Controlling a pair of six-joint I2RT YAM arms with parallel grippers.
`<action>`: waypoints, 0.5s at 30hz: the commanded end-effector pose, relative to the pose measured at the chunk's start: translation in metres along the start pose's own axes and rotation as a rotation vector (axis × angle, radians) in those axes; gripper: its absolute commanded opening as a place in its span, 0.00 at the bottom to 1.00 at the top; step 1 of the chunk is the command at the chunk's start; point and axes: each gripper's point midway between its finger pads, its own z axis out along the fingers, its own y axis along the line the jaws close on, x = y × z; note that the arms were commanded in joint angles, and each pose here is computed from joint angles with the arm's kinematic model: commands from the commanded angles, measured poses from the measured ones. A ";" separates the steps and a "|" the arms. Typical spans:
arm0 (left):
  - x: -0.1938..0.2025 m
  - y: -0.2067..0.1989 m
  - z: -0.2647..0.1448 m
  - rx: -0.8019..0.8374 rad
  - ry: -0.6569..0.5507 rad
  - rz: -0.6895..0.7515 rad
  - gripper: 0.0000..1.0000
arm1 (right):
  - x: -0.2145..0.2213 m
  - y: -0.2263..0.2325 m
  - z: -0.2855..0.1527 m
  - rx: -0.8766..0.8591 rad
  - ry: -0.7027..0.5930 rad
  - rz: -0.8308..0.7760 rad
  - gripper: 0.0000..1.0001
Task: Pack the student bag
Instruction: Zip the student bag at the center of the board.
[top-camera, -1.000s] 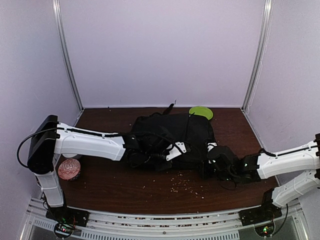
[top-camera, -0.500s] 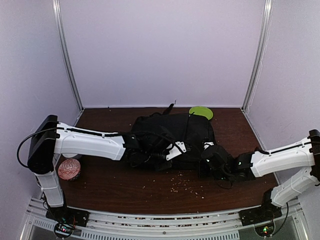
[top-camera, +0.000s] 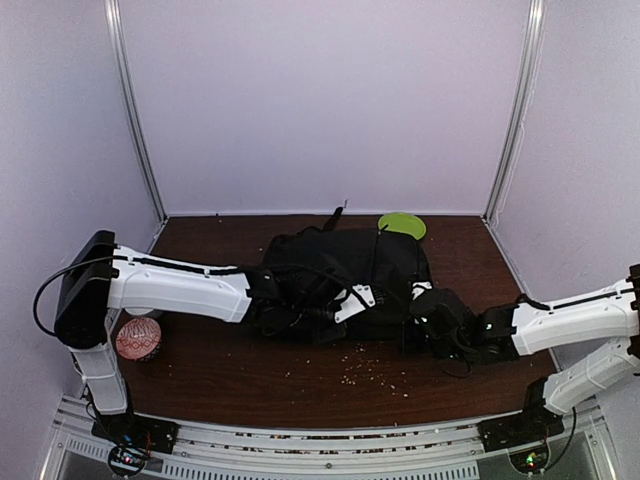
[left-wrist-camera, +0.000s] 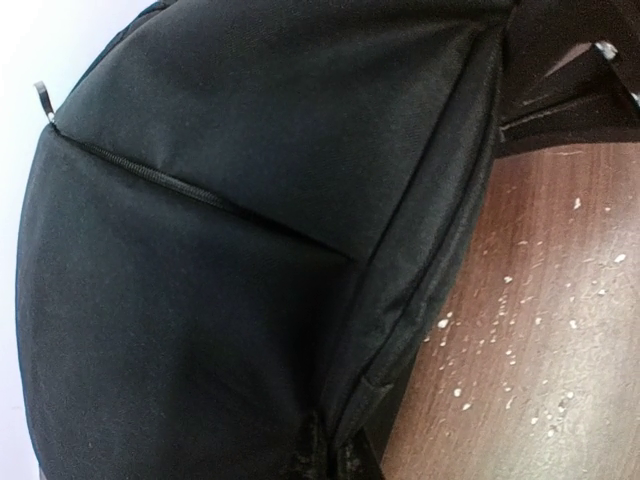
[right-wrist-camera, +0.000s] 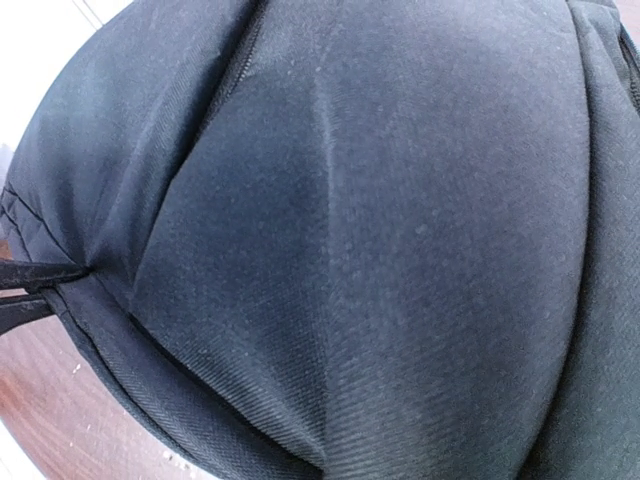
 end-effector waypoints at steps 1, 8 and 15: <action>0.004 0.001 -0.004 -0.013 0.034 -0.021 0.00 | 0.014 -0.031 -0.011 0.079 0.007 0.006 0.00; 0.012 0.002 0.002 -0.032 0.067 -0.028 0.00 | 0.032 -0.057 -0.016 0.130 0.018 0.041 0.00; 0.018 0.001 0.004 -0.034 0.089 -0.031 0.00 | 0.041 -0.059 -0.018 0.092 0.026 0.029 0.00</action>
